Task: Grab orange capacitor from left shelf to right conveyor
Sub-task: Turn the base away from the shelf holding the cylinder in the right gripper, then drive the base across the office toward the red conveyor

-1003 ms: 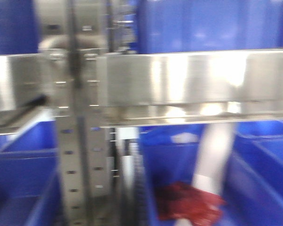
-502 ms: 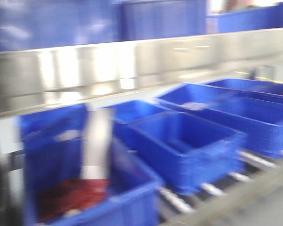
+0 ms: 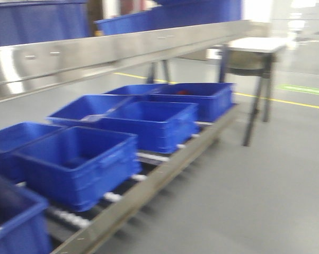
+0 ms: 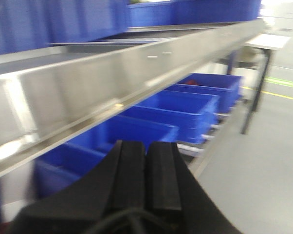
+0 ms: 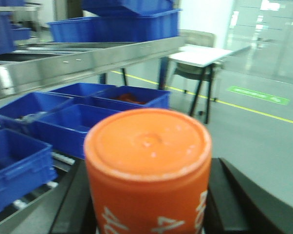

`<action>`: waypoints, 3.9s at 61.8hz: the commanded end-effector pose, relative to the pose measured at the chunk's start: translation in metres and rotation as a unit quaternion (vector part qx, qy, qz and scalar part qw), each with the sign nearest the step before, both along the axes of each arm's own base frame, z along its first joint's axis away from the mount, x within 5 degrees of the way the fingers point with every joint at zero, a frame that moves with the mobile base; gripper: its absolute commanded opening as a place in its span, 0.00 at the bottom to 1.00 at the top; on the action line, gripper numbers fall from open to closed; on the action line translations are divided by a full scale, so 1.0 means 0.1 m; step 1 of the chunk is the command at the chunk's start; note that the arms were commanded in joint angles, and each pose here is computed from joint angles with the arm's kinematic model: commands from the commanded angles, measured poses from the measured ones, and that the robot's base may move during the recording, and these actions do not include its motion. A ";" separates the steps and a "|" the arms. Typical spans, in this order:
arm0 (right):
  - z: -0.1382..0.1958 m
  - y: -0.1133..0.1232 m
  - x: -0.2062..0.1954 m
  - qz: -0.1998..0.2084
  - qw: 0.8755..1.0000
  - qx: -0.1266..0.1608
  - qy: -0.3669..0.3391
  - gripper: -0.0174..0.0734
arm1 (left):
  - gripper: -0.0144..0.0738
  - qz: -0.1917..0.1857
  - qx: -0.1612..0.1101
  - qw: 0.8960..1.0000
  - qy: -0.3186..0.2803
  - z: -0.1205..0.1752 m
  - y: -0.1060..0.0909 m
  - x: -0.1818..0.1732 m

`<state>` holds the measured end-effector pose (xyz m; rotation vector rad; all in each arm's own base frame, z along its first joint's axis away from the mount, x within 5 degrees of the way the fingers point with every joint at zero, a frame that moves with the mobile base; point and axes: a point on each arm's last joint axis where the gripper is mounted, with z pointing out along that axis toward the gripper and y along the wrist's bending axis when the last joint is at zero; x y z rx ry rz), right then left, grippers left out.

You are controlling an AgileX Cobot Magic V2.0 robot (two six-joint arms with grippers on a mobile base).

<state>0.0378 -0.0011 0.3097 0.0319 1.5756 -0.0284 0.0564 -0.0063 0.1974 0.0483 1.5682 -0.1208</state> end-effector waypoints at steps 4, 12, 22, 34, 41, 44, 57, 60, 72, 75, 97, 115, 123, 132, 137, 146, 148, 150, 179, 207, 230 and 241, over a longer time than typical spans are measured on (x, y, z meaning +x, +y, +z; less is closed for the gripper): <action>0.16 0.00 -0.02 0.001 0.999 -0.005 -0.053 0.27 | 0.02 0.003 -0.007 0.999 -0.052 0.10 0.01 -0.01; 0.16 0.00 -0.02 0.001 0.999 -0.005 -0.053 0.27 | 0.02 0.017 -0.007 0.999 -0.052 0.10 0.02 -0.01; 0.16 0.00 -0.02 0.001 0.999 -0.005 -0.053 0.27 | 0.02 0.025 -0.006 0.998 -0.052 0.10 0.03 -0.01; 0.16 0.00 -0.02 0.001 0.999 -0.005 -0.053 0.27 | 0.02 0.025 -0.006 0.998 -0.052 0.10 0.03 -0.01; 0.16 0.00 -0.02 0.001 0.999 -0.005 -0.053 0.27 | 0.02 0.025 -0.006 0.998 -0.052 0.10 0.03 -0.01; 0.16 0.00 -0.02 0.001 0.999 -0.005 -0.053 0.27 | 0.02 0.025 -0.006 0.998 -0.052 0.10 0.03 -0.01; 0.16 0.00 -0.02 0.001 0.999 -0.005 -0.053 0.27 | 0.02 0.025 -0.006 0.998 -0.052 0.10 0.03 -0.01; 0.16 0.00 -0.02 0.001 0.999 -0.005 -0.053 0.27 | 0.02 0.025 -0.006 0.998 -0.052 0.10 0.03 -0.01; 0.16 0.00 -0.02 0.001 0.999 -0.005 -0.053 0.27 | 0.02 0.025 -0.006 0.998 -0.052 0.10 0.03 -0.01; 0.16 0.00 -0.02 0.001 0.999 -0.005 -0.053 0.27 | 0.02 0.025 -0.006 0.998 -0.052 0.10 0.03 -0.01; 0.16 0.00 -0.02 0.001 0.999 -0.005 -0.053 0.27 | 0.02 0.025 -0.006 0.998 -0.052 0.10 0.03 -0.01; 0.17 0.00 -0.02 0.001 0.999 -0.005 -0.053 0.27 | 0.02 0.025 -0.006 0.998 -0.052 0.10 0.03 -0.01; 0.17 0.00 -0.02 0.001 0.999 -0.005 -0.053 0.27 | 0.02 0.025 -0.006 0.998 -0.052 0.10 0.03 -0.01; 0.17 0.00 -0.02 0.001 0.999 -0.005 -0.053 0.27 | 0.02 0.025 -0.006 0.998 -0.052 0.10 0.03 -0.01; 0.17 0.00 -0.02 0.001 0.999 -0.005 -0.053 0.27 | 0.02 0.025 -0.006 0.998 -0.052 0.10 0.03 -0.01; 0.17 0.00 -0.02 0.001 0.999 -0.005 -0.053 0.27 | 0.02 0.025 -0.006 0.998 -0.052 0.10 0.03 -0.01; 0.17 0.00 -0.02 0.001 0.999 -0.005 -0.053 0.27 | 0.02 0.025 -0.006 0.998 -0.052 0.10 0.03 -0.01; 0.17 0.00 -0.02 0.001 0.999 -0.005 -0.053 0.27 | 0.02 0.025 -0.006 0.998 -0.052 0.10 0.03 -0.01; 0.17 0.00 -0.02 0.001 0.999 -0.005 -0.053 0.27 | 0.02 0.025 -0.006 0.998 -0.050 0.10 0.03 -0.01; 0.17 0.00 -0.02 0.001 0.999 -0.005 -0.053 0.27 | 0.02 0.024 -0.006 0.998 -0.050 0.10 0.03 -0.01; 0.17 0.00 -0.02 0.001 0.999 -0.005 -0.053 0.27 | 0.02 0.024 -0.006 0.998 -0.051 0.10 0.03 -0.01; 0.17 0.00 -0.02 0.001 0.999 -0.005 -0.053 0.27 | 0.02 0.024 -0.006 0.998 -0.051 0.10 0.03 -0.01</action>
